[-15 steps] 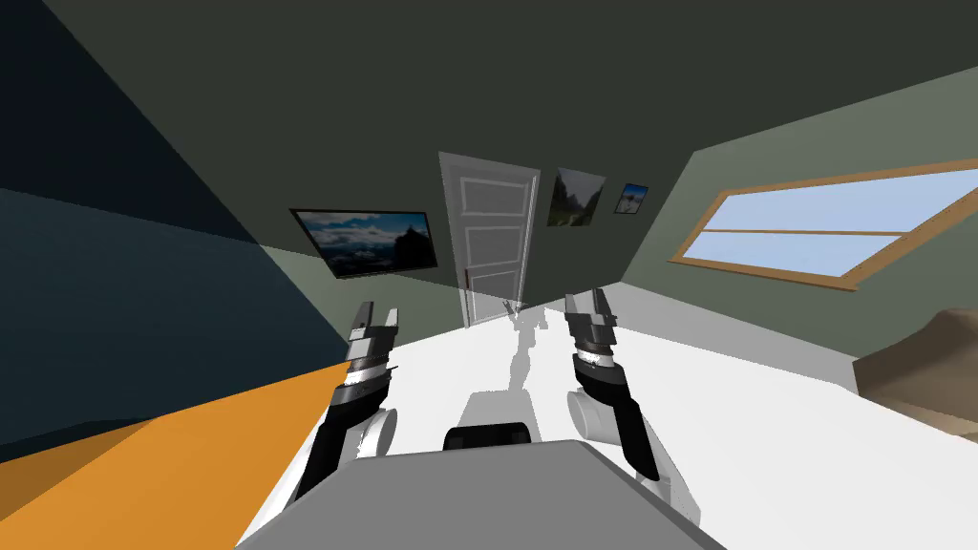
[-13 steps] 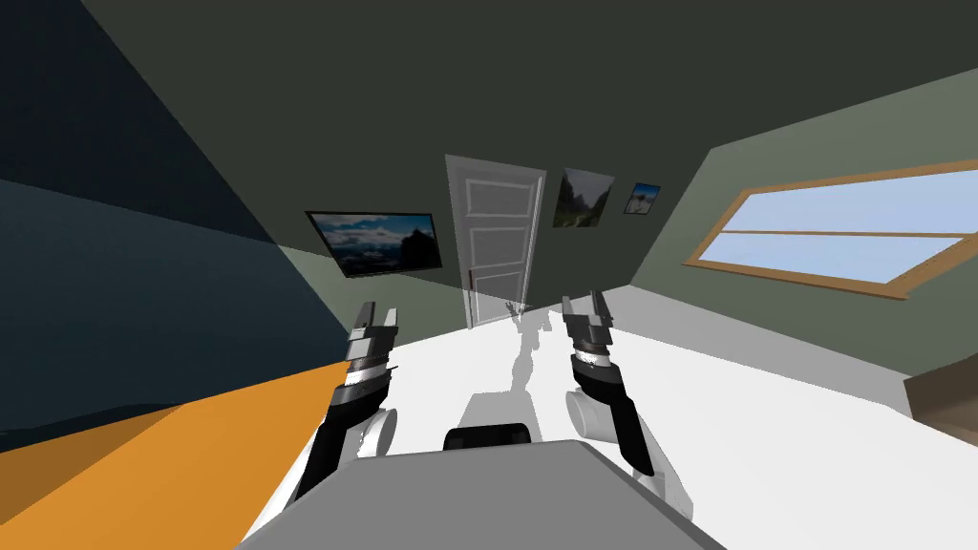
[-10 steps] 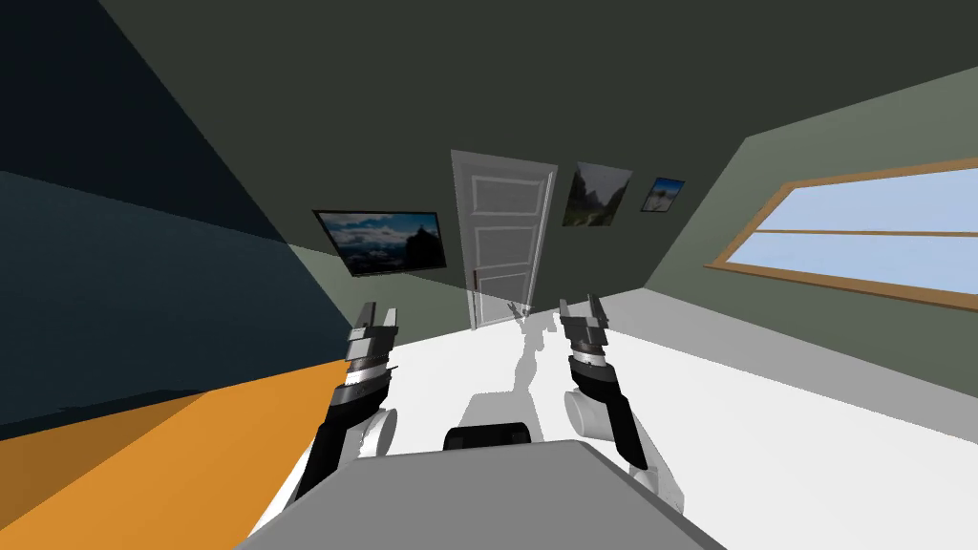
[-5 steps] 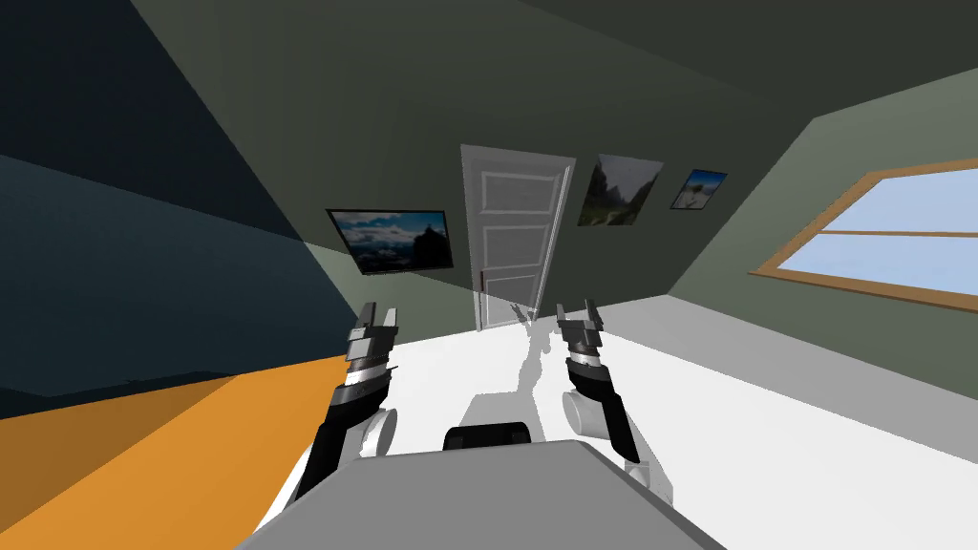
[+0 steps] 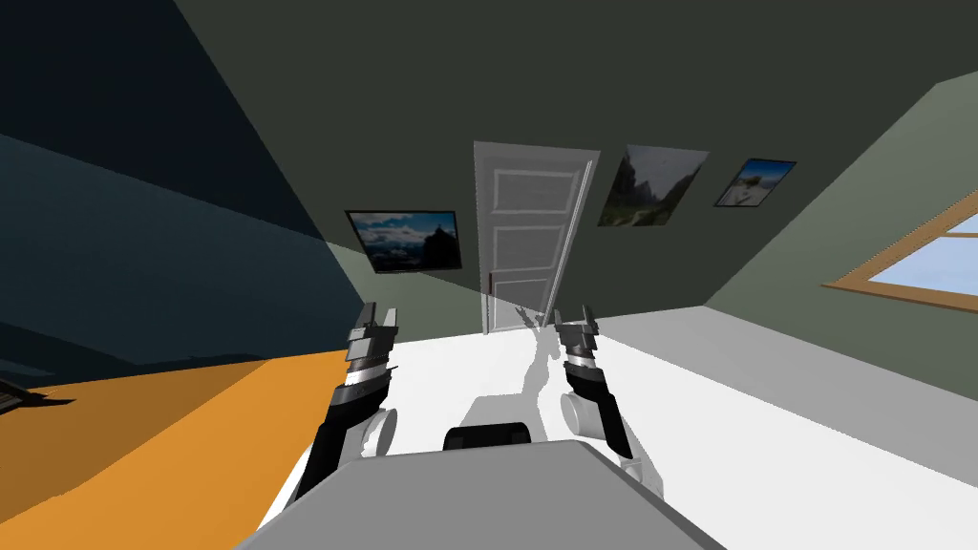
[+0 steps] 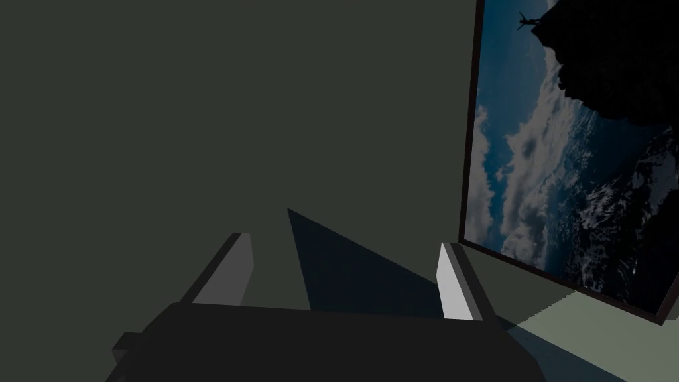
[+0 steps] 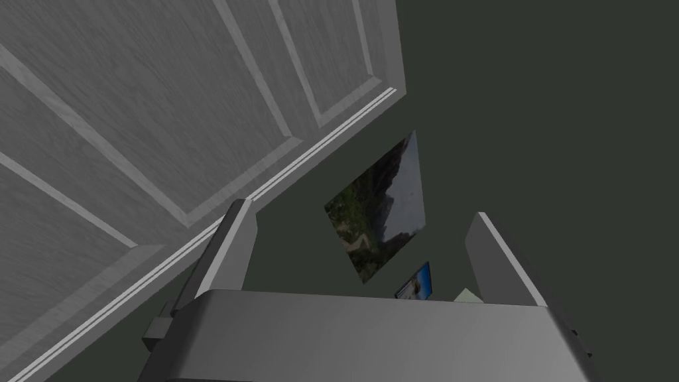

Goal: Pull the door open

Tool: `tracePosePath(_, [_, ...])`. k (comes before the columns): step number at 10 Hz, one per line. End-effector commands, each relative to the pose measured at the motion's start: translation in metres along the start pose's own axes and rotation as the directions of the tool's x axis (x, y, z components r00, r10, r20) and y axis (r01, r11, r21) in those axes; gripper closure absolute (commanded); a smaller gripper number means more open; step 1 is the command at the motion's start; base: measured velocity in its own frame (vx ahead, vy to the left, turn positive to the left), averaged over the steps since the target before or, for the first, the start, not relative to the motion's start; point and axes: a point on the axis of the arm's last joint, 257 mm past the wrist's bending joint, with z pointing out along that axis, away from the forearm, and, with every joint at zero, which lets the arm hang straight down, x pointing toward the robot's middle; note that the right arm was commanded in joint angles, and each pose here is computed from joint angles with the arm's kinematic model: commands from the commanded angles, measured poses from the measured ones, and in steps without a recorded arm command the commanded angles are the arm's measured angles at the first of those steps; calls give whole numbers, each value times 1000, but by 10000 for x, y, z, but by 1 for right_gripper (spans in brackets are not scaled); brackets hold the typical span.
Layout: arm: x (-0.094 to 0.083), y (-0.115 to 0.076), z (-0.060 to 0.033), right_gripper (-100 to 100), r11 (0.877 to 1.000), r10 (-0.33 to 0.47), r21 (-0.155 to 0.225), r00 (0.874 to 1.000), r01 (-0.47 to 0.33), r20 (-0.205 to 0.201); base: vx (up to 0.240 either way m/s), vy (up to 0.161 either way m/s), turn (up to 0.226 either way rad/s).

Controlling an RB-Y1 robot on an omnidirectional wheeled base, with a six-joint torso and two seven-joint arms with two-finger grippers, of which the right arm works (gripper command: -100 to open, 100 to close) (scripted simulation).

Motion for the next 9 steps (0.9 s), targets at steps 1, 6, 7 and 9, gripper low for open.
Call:
tracePosePath(1, [-88, -95, -28, -100, 999, 41, 13, 999, -41, 18, 103, 11, 169])
tracePosePath(6, [-355, -372, -156, -100, 985, 161, 46, 983, -165, 85, 98, 6, 154])
tracePosePath(7, [-411, -428, -186, -100, 980, 185, 50, 978, -190, 101, 115, -5, 106])
tracePosePath(9, [-523, -537, -249, -100, 969, 231, 57, 964, -240, 132, 105, -6, 154])
